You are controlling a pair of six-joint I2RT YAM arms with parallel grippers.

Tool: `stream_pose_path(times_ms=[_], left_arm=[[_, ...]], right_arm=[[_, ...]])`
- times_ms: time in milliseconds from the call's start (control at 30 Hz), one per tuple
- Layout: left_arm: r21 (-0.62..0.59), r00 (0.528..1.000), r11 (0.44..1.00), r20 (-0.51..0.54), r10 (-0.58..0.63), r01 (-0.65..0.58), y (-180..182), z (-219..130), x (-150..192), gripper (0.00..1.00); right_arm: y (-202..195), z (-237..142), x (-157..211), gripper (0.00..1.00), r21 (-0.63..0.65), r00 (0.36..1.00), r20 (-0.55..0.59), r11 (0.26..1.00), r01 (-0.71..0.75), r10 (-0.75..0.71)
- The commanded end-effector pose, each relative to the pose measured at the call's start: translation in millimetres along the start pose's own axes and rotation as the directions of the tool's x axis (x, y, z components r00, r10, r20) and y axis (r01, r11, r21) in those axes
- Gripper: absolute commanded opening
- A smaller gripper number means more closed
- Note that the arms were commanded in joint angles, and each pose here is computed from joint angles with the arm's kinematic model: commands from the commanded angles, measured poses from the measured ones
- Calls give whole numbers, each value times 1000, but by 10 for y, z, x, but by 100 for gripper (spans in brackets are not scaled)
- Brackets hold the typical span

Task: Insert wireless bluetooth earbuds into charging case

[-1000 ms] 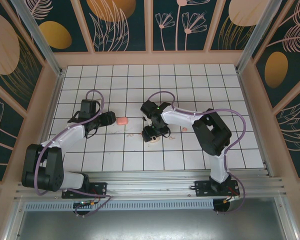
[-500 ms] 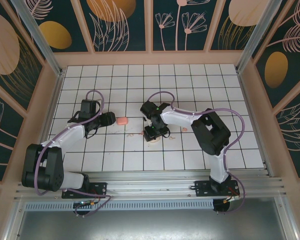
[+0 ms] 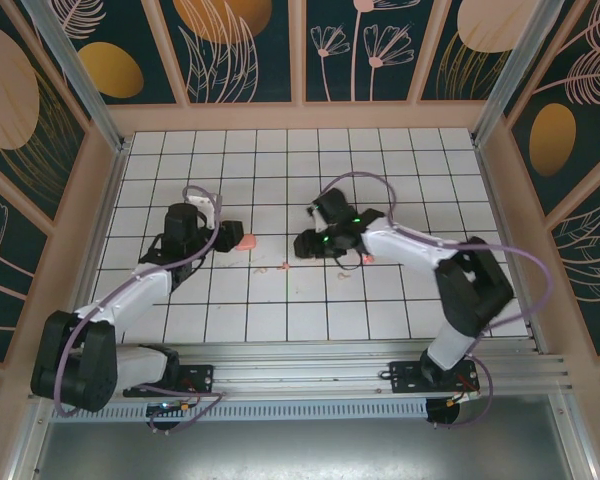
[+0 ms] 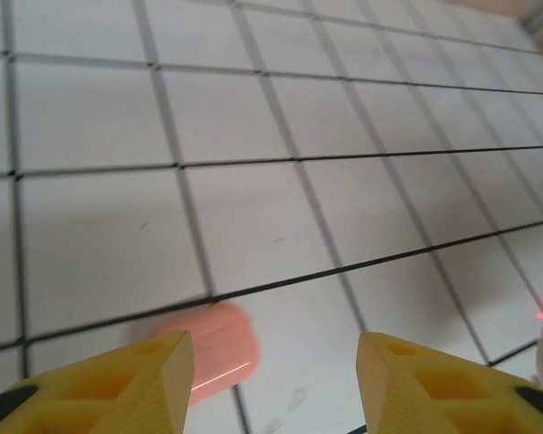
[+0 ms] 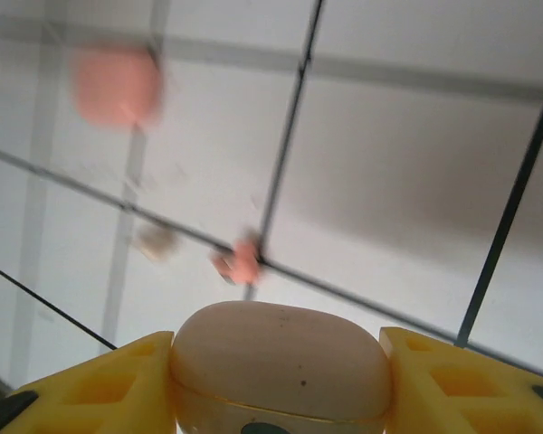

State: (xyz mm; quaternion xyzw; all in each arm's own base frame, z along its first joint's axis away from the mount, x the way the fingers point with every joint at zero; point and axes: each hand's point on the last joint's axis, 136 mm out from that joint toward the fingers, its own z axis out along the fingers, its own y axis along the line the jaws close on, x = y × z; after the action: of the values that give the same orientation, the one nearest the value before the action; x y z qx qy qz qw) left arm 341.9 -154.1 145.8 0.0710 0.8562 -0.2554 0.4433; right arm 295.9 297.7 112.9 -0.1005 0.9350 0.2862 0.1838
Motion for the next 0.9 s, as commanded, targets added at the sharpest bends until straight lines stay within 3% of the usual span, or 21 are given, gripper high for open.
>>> stream_pose_path(times_ms=[0,100,233,533,633,867], left_arm=[[98,971,980,186,153,-173,-381,-64,-297,51],[170,933,940,264,244,-294,-687,-114,-271,50],[190,844,864,386,371,-467,-1017,-167,-209,49],[225,744,780,533,403,-584,-1483,-255,-266,52],[232,727,764,553,406,-603,-1589,-251,-288,53],[213,726,793,583,365,-570,-1617,-262,-396,54]], right_arm=[[329,-428,-509,50,-240,967,228,969,-59,116],[359,-693,-658,49,-320,934,315,945,-60,166],[467,-909,-750,50,-413,909,361,910,-44,207],[728,-1086,-808,50,-583,876,365,811,-49,315],[818,-1070,-766,50,-595,880,360,803,-39,310],[953,-1077,-669,50,-628,881,355,778,-23,313]])
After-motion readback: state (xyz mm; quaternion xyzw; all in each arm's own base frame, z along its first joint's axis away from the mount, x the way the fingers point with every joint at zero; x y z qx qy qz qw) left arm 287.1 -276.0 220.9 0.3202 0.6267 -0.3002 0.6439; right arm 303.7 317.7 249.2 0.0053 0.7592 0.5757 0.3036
